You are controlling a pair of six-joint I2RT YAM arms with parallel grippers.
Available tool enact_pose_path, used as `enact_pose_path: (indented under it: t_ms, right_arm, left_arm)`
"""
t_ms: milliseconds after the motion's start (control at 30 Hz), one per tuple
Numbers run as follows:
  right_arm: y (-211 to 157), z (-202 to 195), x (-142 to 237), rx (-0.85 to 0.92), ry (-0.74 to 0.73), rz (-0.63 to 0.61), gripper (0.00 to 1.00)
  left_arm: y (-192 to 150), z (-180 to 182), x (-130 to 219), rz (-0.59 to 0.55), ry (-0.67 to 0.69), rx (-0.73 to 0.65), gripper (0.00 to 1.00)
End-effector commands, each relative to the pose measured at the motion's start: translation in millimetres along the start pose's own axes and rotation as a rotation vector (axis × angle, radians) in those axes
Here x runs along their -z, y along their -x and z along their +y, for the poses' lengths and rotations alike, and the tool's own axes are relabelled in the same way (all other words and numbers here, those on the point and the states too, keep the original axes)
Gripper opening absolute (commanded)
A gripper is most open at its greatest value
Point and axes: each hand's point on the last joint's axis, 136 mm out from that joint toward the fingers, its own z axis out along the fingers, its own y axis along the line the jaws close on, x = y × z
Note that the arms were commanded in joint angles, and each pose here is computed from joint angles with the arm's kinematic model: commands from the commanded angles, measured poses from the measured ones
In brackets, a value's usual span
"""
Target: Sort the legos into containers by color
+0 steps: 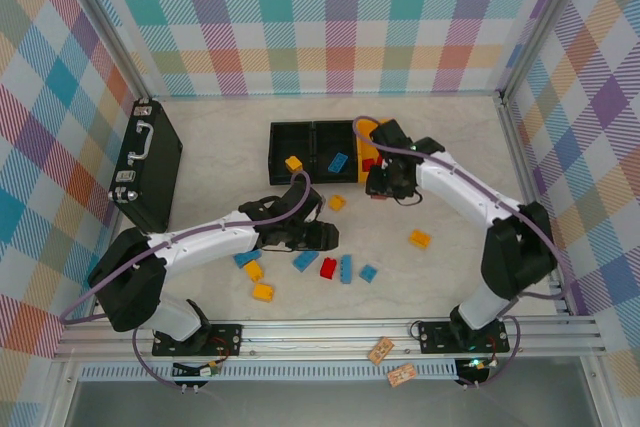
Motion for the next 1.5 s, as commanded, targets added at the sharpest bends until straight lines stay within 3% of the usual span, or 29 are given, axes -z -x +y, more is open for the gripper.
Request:
enact_pose_path:
  t_ms: [0,333,733,933,1233,1467]
  right_arm:
    - [26.9,1.1,-4.8,-0.001,-0.001,-0.013,0.33]
    - [96.7,-1.2,-37.8,-0.095,-0.009,-0.033,0.34]
    - [137.3,3.4,-76.2,-0.122,-0.031,0.003,0.40]
    - [139.4,5.5,-75.4,-0.127,-0.027,0.009,0.54]
    - [132.0,8.1,-33.0,-0.111,0.029,-0.053,0.56]
    - [90.5,9.1,-1.9,-0.103,0.110,-0.079,0.55]
  left_arm:
    - [14.4,-10.7,18.3,-0.071,0.001,-0.017,0.56]
    - [26.3,-10.8,27.4,-0.136,0.015,-0.005,0.56]
    - [23.8,-6.7,20.3,-0.122,0.029,0.003,0.56]
    - [24.2,-1.8,23.4,-0.136,0.050,0.009,0.56]
    - [26.3,15.9,30.9,-0.171,0.126,0.051,0.56]
    - [25.2,40.5,38.3,-0.187,0.222,0.113,0.56]
